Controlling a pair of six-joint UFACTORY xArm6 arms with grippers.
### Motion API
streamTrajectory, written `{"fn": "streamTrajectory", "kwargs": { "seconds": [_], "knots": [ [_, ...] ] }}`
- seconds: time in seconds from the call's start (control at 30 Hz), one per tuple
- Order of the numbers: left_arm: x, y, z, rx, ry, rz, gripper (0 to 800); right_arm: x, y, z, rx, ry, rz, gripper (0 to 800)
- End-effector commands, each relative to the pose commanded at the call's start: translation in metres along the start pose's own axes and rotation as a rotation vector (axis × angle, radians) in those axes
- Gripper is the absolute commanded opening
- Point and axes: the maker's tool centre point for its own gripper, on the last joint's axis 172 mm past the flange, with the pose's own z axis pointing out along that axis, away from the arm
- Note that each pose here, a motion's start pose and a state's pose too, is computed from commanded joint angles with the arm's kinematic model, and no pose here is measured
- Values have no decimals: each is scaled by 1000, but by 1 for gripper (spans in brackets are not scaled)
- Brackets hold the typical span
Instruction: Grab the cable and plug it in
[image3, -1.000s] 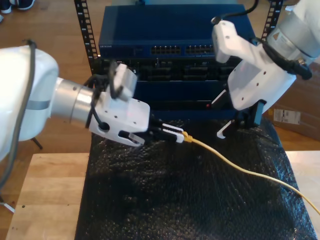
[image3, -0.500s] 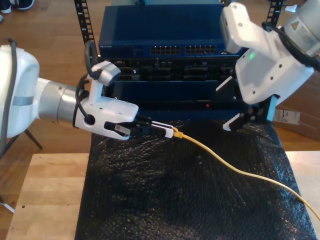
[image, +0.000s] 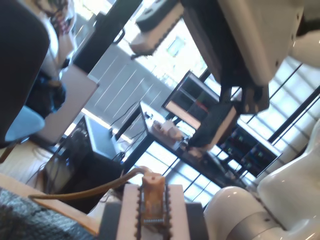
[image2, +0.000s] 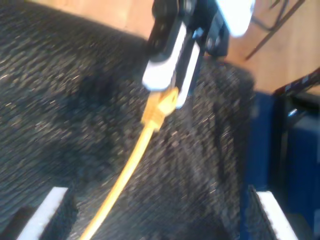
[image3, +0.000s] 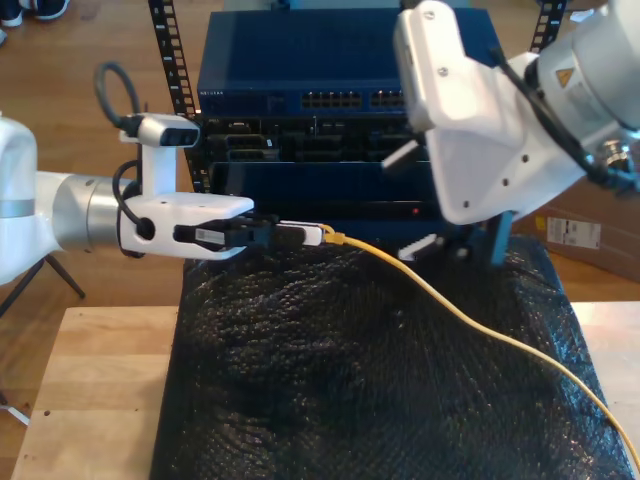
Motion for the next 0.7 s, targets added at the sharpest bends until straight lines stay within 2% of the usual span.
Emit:
{"fn": "streamTrajectory", "kwargs": {
  "seconds": [0.17, 0.4, 0.6, 0.7],
  "knots": [
    [17, 11, -6, -77, 102, -5, 7, 19, 2, -1, -30, 22, -56, 798],
    [27, 20, -16, -135, 177, -16, 7, 46, 3, -10, -80, 118, -107, 798],
    [28, 30, -17, -209, 196, -99, 7, 58, 0, -7, -89, 190, -152, 797],
    [30, 32, -18, -228, 206, -103, 7, 55, 6, -4, -130, 197, -201, 798]
  ]
}}
